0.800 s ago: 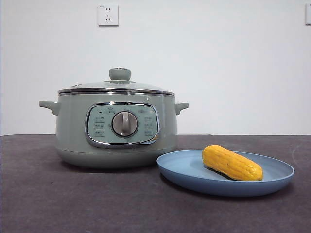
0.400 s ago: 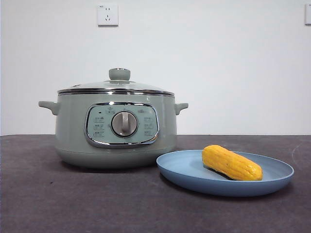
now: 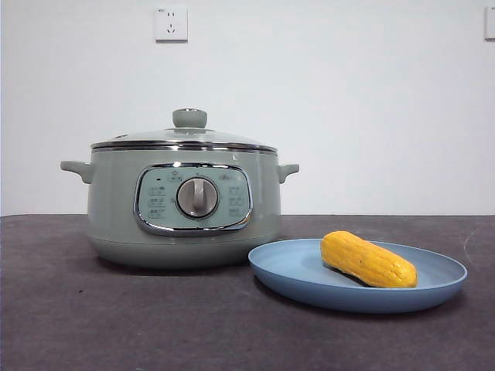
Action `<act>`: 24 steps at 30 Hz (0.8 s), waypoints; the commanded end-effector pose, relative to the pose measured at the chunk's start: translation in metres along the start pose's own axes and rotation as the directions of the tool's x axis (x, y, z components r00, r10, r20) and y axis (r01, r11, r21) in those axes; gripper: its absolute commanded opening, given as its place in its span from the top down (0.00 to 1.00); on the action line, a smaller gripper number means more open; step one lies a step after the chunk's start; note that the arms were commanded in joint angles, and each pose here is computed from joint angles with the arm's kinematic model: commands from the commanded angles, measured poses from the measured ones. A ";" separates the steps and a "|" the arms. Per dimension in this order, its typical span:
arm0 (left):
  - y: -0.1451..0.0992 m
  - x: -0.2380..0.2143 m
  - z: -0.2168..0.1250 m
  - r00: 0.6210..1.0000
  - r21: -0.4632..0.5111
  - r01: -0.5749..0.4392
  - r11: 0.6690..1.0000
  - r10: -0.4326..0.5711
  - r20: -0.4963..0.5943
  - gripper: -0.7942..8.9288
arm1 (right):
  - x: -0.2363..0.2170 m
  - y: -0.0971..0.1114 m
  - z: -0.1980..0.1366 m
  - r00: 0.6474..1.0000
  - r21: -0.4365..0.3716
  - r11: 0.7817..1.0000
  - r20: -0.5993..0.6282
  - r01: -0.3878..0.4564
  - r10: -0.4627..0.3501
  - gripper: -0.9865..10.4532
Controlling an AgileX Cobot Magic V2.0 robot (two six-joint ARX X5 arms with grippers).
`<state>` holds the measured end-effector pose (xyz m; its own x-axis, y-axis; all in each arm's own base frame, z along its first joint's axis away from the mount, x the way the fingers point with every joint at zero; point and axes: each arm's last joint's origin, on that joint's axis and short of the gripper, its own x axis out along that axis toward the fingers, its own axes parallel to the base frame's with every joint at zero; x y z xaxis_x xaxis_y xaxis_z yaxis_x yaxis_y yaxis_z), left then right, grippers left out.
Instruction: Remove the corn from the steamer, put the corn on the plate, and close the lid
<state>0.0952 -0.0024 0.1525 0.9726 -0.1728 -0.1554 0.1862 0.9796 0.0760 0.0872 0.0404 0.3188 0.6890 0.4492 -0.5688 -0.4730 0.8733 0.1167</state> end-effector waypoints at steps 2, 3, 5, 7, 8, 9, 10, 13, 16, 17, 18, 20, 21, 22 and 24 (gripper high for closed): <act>0.000 0.001 -0.004 1.000 -0.009 -0.003 1.000 0.003 -0.007 0.92 | -0.014 -0.006 0.006 0.976 0.001 0.998 0.206 0.069 -0.068 0.91; 0.000 0.001 -0.004 1.000 -0.009 -0.003 1.000 0.003 -0.007 0.92 | -0.016 -0.007 0.006 0.962 0.011 0.996 0.258 0.093 -0.092 0.91; 0.000 0.001 -0.004 1.000 -0.009 -0.003 1.000 0.003 -0.007 0.92 | -0.019 -0.012 0.002 0.930 0.030 0.989 0.339 0.141 -0.143 0.91; 0.000 0.001 -0.004 1.000 -0.009 -0.003 1.000 0.003 -0.007 0.92 | -0.015 -0.017 -0.004 0.899 0.050 0.982 0.395 0.184 -0.189 0.91; 0.000 0.001 -0.004 1.000 -0.009 -0.003 1.000 0.003 -0.007 0.92 | -0.012 -0.020 -0.008 0.882 0.058 0.977 0.423 0.204 -0.209 0.91; 0.000 0.001 -0.004 1.000 -0.009 -0.003 1.000 0.003 -0.007 0.92 | -0.007 -0.023 -0.014 0.859 0.066 0.973 0.458 0.223 -0.228 0.91; 0.000 0.001 -0.004 1.000 -0.009 -0.003 1.000 0.003 -0.007 0.92 | -0.001 -0.026 -0.020 0.838 0.073 0.968 0.489 0.238 -0.243 0.91; 0.000 0.001 -0.004 1.000 -0.009 -0.003 1.000 0.003 -0.007 0.92 | 0.018 -0.034 -0.043 0.795 0.090 0.960 0.543 0.263 -0.269 0.91; 0.000 0.001 -0.004 1.000 -0.009 -0.003 1.000 0.003 -0.007 0.92 | 0.037 -0.040 -0.067 0.784 0.103 0.953 0.547 0.284 -0.293 0.91; 0.000 0.001 -0.004 1.000 -0.009 -0.003 1.000 0.003 -0.007 0.92 | 0.043 -0.042 -0.076 0.785 0.104 0.952 0.544 0.287 -0.296 0.91; 0.000 0.001 -0.004 1.000 -0.009 -0.003 1.000 0.003 -0.007 0.92 | 0.048 -0.043 -0.082 0.786 0.105 0.951 0.541 0.289 -0.299 0.91; 0.000 0.001 -0.004 1.000 -0.009 -0.003 1.000 0.003 -0.007 0.92 | 0.058 -0.046 -0.096 0.791 0.107 0.951 0.533 0.290 -0.301 0.91; 0.000 0.001 -0.004 1.000 -0.009 -0.003 1.000 0.003 -0.007 0.92 | 0.062 -0.046 -0.101 0.794 0.108 0.951 0.528 0.289 -0.301 0.91; 0.000 0.001 -0.004 1.000 -0.009 -0.003 1.000 0.003 -0.007 0.92 | 0.066 -0.047 -0.107 0.798 0.109 0.951 0.522 0.288 -0.301 0.91; 0.000 0.001 -0.004 1.000 -0.009 -0.003 1.000 0.003 -0.007 0.92 | 0.073 -0.049 -0.116 0.804 0.113 0.952 0.512 0.286 -0.302 0.91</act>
<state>0.0952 -0.0024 0.1525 0.9726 -0.1728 -0.1554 0.1862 0.9796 0.0760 0.0963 0.0089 0.1808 0.9764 0.1980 -0.0864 -0.1953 0.9800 0.0394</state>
